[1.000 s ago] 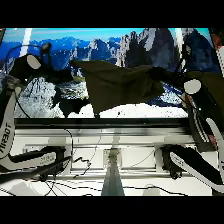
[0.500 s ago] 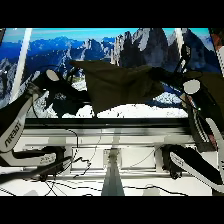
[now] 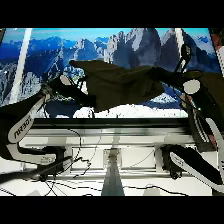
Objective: Fold the clothes and pants, and hang the long-sleeved shirts on hangers.
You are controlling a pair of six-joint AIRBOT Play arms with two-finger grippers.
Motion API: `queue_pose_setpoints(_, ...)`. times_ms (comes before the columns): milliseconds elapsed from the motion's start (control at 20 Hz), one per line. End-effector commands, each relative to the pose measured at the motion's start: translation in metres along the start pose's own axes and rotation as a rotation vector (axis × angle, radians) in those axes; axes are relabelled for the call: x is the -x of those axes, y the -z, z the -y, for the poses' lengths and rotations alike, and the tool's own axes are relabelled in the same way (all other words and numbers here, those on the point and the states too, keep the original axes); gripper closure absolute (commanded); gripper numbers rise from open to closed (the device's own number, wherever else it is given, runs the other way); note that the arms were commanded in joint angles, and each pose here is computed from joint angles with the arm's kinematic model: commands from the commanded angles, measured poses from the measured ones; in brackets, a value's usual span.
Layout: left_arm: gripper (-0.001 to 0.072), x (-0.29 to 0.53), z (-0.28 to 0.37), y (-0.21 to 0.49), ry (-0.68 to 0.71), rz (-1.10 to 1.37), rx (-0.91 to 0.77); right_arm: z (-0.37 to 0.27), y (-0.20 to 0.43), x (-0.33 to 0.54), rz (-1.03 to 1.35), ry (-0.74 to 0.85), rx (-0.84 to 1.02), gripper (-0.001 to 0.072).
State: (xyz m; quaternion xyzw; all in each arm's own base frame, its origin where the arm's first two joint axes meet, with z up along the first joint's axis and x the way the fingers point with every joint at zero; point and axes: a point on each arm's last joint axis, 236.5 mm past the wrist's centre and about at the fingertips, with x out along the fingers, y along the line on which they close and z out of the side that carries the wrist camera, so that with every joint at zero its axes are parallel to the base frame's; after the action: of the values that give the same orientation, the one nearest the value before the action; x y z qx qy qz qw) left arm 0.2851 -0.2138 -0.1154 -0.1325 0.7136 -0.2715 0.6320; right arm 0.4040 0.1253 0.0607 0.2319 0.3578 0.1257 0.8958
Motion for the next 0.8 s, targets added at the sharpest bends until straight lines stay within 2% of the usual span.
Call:
queue_pose_setpoints(0,0.0693,0.004,0.005,-0.009,0.008,0.040,-0.055,0.001,-0.001,0.000,0.001,0.003,0.005,0.0691)
queue_pose_setpoints(200,0.0694,0.082,0.025,-0.052,-0.028,0.238,-0.190,0.005,0.004,0.007,-0.026,0.032,0.084,0.0691)
queue_pose_setpoints(400,0.0694,0.242,0.044,-0.097,-0.100,0.679,-0.249,-0.004,-0.008,0.041,-0.043,0.066,0.255,0.0691)
queue_pose_setpoints(450,0.0694,0.278,0.048,-0.100,-0.122,0.791,-0.251,-0.012,-0.014,0.052,-0.035,0.059,0.274,0.0671)
queue_pose_setpoints(500,0.0694,0.311,0.050,-0.097,-0.150,0.892,-0.256,-0.018,-0.020,0.061,-0.022,0.055,0.301,0.0558)
queue_pose_setpoints(550,0.0694,0.333,0.053,-0.091,-0.168,0.954,-0.260,-0.023,-0.026,0.070,-0.010,0.054,0.330,0.0342)
queue_pose_setpoints(600,0.0694,0.349,0.057,-0.083,-0.180,0.994,-0.266,-0.024,-0.029,0.076,-0.006,0.060,0.347,0.0240)
queue_pose_setpoints(750,0.0694,0.369,0.068,-0.067,-0.192,1.040,-0.289,-0.016,-0.013,0.078,-0.090,0.086,0.367,0.0260)
